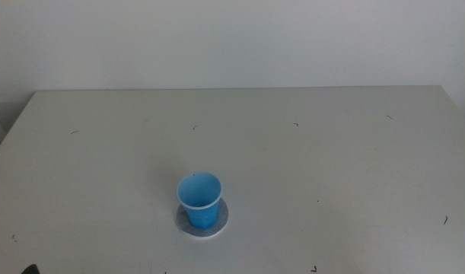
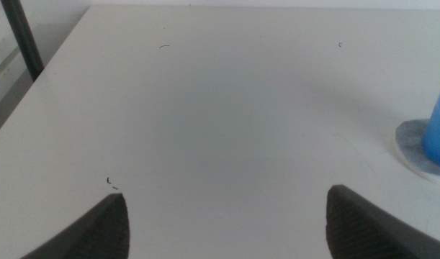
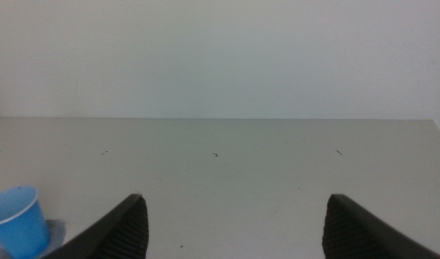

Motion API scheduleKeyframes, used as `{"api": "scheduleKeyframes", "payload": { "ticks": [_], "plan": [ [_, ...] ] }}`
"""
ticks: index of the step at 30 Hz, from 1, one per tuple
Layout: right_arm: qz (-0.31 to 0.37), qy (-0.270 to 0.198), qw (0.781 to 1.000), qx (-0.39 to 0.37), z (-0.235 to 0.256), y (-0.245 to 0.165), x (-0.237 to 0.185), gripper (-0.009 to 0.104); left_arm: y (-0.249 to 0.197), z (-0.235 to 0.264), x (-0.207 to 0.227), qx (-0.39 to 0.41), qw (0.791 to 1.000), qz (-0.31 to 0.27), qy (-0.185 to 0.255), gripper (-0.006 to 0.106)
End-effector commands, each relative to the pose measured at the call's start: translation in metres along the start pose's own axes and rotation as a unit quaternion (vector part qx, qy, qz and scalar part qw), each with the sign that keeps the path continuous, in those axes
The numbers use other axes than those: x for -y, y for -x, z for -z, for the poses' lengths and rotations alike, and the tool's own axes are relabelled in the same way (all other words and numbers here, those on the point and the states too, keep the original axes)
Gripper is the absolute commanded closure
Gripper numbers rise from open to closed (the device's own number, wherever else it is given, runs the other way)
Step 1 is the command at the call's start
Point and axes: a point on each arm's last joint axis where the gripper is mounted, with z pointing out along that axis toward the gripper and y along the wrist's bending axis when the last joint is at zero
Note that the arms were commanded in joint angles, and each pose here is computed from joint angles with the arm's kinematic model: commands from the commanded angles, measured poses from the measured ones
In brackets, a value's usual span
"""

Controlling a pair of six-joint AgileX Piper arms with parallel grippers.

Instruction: Place an empty cup on a cup mat.

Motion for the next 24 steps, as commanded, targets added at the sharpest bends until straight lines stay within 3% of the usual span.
{"api": "scheduleKeyframes", "payload": {
  "ticks": [1, 5, 11, 24],
  "plan": [
    [0.019, 0.007, 0.998, 0.053, 0.001, 0.013, -0.003, 0.033, 0.008, 0.002, 0.001, 0.042, 0.999, 0.006, -0.005, -0.005],
    [0.037, -0.015, 0.998, 0.05, 0.001, 0.012, -0.001, 0.033, 0.008, 0.002, 0.001, 0.042, 0.999, 0.006, -0.005, -0.005],
    [0.141, -0.053, 0.988, 0.045, 0.001, 0.012, 0.003, 0.033, 0.008, 0.002, 0.001, 0.042, 0.999, 0.006, -0.005, -0.005],
    [0.052, -0.021, 0.996, 0.071, -0.014, -0.034, 0.005, 0.033, 0.008, 0.002, 0.001, 0.042, 0.999, 0.006, -0.005, -0.005]
  ]
}}
